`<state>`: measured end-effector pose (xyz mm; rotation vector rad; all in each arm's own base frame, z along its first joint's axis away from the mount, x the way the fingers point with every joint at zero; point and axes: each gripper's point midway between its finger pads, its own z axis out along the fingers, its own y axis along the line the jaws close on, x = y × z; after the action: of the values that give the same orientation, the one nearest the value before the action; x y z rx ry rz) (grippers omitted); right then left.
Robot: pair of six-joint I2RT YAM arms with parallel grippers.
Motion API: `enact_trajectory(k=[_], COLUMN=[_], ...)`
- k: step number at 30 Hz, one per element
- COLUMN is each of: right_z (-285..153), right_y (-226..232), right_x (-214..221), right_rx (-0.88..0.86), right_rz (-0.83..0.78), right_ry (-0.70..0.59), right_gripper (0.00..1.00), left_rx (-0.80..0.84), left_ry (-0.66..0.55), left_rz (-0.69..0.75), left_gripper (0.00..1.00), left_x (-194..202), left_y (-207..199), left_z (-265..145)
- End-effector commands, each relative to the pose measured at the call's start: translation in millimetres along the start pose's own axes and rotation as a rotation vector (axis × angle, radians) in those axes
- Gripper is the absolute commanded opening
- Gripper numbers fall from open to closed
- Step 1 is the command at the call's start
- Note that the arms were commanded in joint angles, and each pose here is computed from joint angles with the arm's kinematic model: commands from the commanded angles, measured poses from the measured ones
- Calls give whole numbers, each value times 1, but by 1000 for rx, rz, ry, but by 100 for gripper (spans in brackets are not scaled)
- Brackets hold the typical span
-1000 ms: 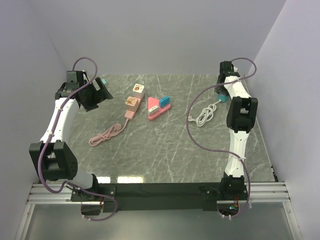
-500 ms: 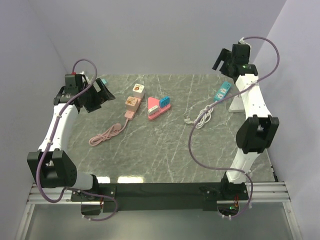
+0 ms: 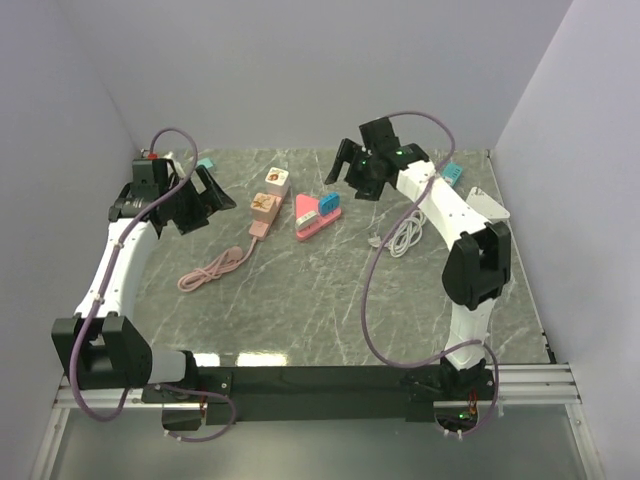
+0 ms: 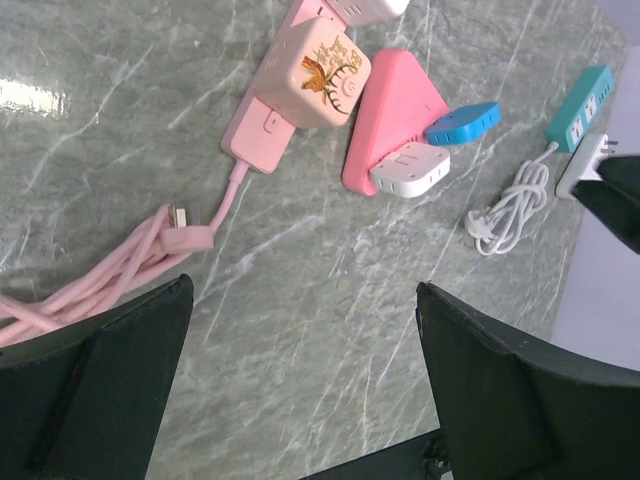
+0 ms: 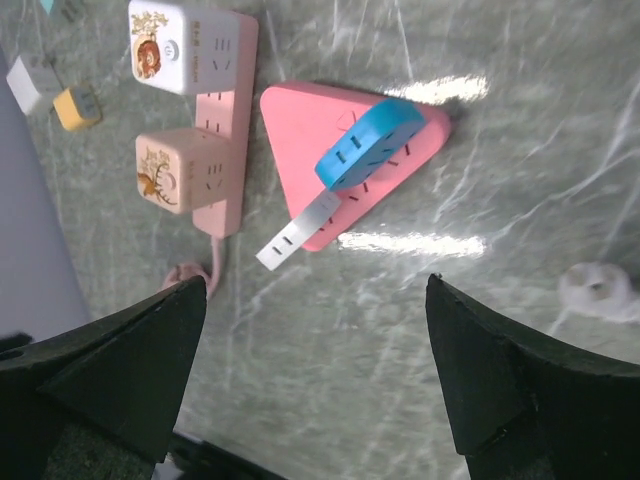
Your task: Pull the plug off the socket
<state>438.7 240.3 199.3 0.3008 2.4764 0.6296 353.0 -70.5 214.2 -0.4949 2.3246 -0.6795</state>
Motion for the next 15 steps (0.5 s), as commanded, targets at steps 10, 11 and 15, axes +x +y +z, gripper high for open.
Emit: enact_trajectory(k=[10, 11, 15], right_z=[73, 76, 86], right_y=[0, -2, -6], right_x=[29, 29, 27], right_rx=[197, 206, 218], right_rz=[385, 402, 472], right_ry=[102, 99, 70], right_gripper=[92, 91, 79], left_rx=[28, 25, 23], left_ry=[-35, -33, -33], left_rz=[16, 15, 16], left_gripper=[99, 99, 99], left_x=[16, 17, 20], left_y=[-3, -2, -2], left_z=[-23, -23, -26])
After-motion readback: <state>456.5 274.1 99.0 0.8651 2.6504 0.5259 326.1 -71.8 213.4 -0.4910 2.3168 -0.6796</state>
